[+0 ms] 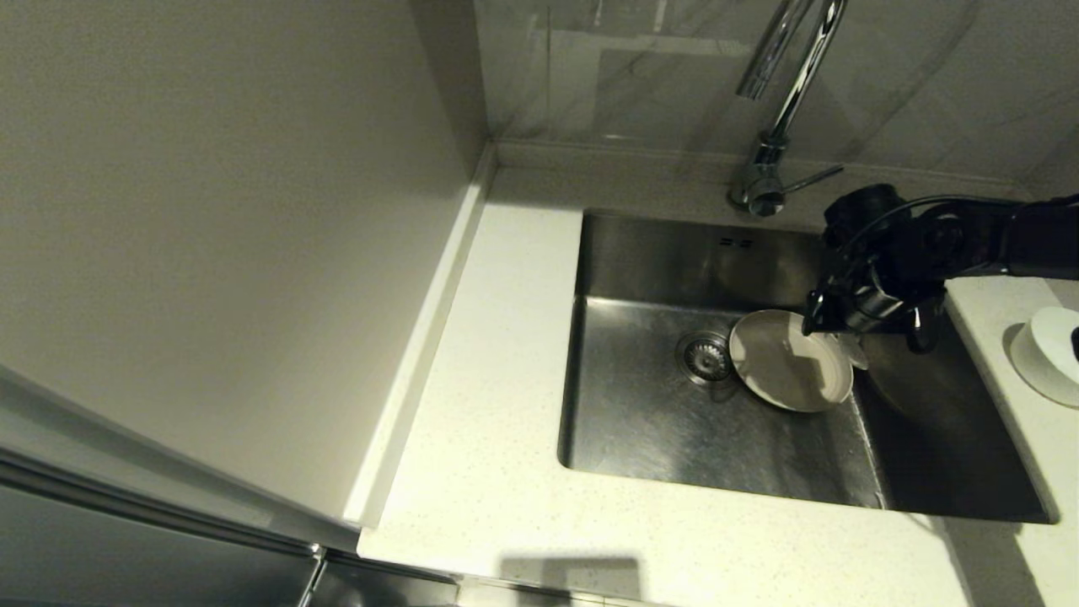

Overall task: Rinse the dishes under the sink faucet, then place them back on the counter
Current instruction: Put a spoon into the sink

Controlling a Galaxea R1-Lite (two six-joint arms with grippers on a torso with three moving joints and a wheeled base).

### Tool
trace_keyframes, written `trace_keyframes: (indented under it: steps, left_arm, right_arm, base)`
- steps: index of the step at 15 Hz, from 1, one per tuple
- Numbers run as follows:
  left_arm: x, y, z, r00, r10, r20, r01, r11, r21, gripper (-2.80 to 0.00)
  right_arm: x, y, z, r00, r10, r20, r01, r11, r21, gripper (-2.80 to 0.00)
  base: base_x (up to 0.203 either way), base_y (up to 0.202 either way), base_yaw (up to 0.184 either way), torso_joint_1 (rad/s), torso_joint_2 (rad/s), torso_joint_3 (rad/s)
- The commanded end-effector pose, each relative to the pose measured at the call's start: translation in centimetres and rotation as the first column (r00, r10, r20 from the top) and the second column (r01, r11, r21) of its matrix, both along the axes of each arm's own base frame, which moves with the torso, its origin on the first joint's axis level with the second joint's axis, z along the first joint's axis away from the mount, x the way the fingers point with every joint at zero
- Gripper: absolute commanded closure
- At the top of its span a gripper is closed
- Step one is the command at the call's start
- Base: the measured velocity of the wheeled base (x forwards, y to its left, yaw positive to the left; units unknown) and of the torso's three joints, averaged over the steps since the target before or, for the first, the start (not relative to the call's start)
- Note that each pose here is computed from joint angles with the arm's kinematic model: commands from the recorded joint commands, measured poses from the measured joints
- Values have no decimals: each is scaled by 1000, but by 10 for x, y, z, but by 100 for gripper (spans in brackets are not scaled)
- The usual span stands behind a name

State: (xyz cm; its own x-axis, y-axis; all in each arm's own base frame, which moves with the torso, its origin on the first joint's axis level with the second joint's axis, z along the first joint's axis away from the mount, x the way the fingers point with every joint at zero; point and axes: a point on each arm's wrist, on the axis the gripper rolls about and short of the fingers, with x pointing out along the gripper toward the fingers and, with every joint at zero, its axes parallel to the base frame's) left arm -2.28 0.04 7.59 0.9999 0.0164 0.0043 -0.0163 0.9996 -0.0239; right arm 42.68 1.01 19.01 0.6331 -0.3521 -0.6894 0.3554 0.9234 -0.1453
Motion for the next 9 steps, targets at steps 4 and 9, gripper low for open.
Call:
trace_keyframes:
  steps: [4,9]
  left_arm:
    - [0,0,0,1000,0,3,0,1000,-1,0]
    - [0,0,0,1000,0,3,0,1000,-1,0]
  right_arm:
    - [40,11,-77,998,-8,-59,3,997,-73,0]
    - [64,13,-109,1000,-10,4,11,987,-159,0]
  base:
    - [0,0,0,0,0,0]
    - [0,0,0,0,0,0]
